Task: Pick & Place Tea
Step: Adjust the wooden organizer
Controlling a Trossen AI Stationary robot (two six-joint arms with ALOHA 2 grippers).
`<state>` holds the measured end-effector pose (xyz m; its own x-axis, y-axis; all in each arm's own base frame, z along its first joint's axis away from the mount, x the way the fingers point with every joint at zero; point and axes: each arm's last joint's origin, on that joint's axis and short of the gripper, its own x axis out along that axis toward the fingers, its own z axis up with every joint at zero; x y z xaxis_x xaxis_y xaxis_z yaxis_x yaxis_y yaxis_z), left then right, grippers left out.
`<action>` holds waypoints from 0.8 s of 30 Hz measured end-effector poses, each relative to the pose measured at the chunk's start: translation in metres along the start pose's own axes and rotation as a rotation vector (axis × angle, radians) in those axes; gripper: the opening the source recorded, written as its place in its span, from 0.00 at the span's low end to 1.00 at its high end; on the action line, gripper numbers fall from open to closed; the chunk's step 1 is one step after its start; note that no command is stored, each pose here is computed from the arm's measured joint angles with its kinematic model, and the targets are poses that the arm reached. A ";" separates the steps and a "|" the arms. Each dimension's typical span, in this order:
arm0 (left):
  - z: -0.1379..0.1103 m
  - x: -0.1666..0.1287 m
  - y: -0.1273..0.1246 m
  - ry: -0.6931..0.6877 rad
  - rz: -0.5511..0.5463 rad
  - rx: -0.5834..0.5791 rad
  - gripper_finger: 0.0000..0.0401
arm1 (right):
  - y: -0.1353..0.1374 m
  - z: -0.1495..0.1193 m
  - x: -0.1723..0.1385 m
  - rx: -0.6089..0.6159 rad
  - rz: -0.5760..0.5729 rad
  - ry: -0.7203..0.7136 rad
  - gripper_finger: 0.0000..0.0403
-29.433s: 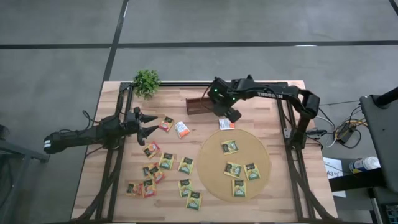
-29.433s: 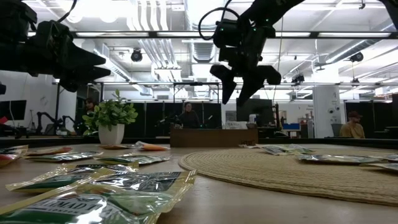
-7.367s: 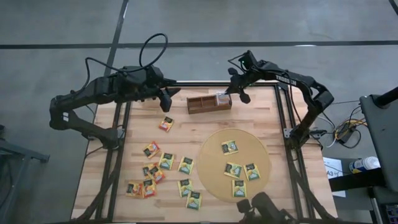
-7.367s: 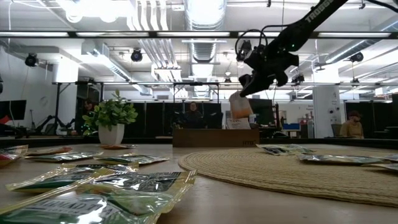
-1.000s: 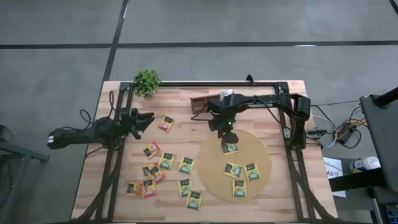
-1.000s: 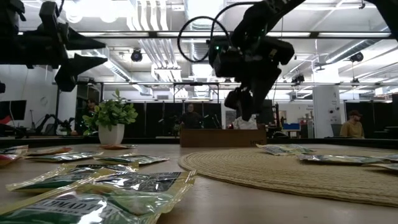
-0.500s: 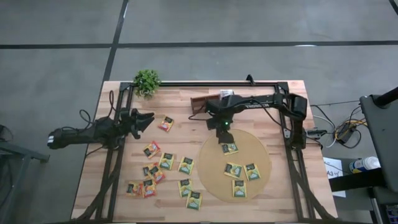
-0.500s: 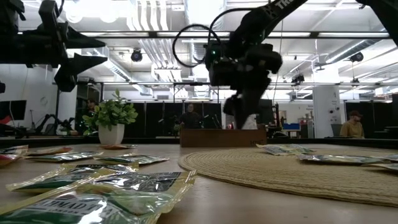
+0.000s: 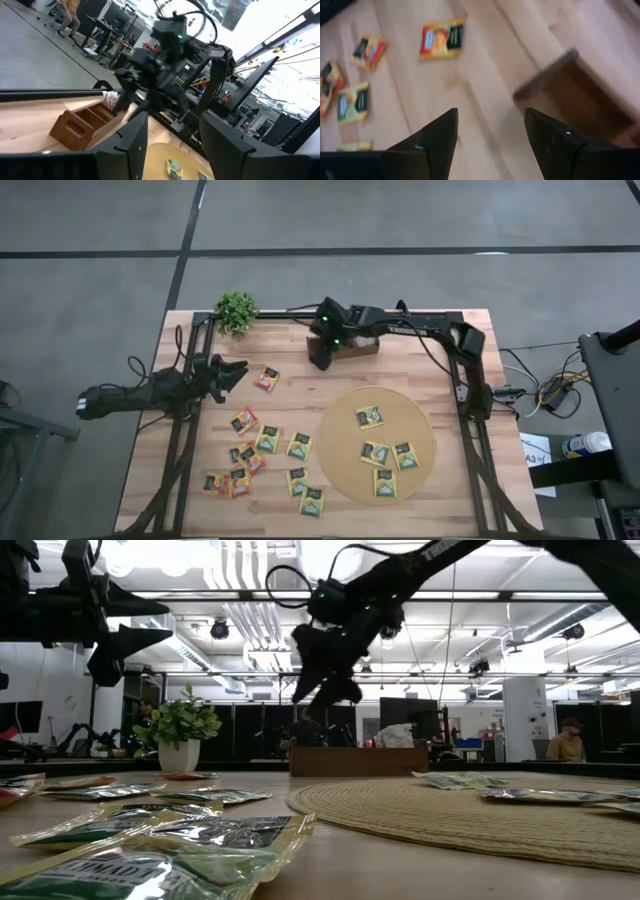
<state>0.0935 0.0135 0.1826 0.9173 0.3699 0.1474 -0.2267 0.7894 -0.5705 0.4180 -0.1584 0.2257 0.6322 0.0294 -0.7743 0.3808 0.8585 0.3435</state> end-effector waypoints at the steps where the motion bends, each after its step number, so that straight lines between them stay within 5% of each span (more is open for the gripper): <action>1: 0.000 0.000 0.000 0.000 0.000 0.000 0.43 | -0.001 0.005 0.004 0.000 0.012 -0.004 0.56; 9: 0.001 0.000 -0.001 -0.008 -0.009 -0.021 0.43 | -0.001 0.025 0.029 -0.015 0.026 0.138 0.56; 17: 0.001 0.000 -0.001 -0.005 -0.009 -0.055 0.43 | 0.003 0.041 0.011 -0.297 -0.161 0.144 0.56; 24: 0.001 0.000 -0.001 -0.005 -0.009 -0.055 0.43 | -0.002 0.032 0.019 -0.337 -0.167 0.198 0.56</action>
<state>0.0933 0.0134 0.1839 0.9175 0.3657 0.1563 -0.2004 0.7645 -0.6127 0.4508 -0.1757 0.2278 0.4261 -0.0552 -0.9030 0.2045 0.9782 0.0367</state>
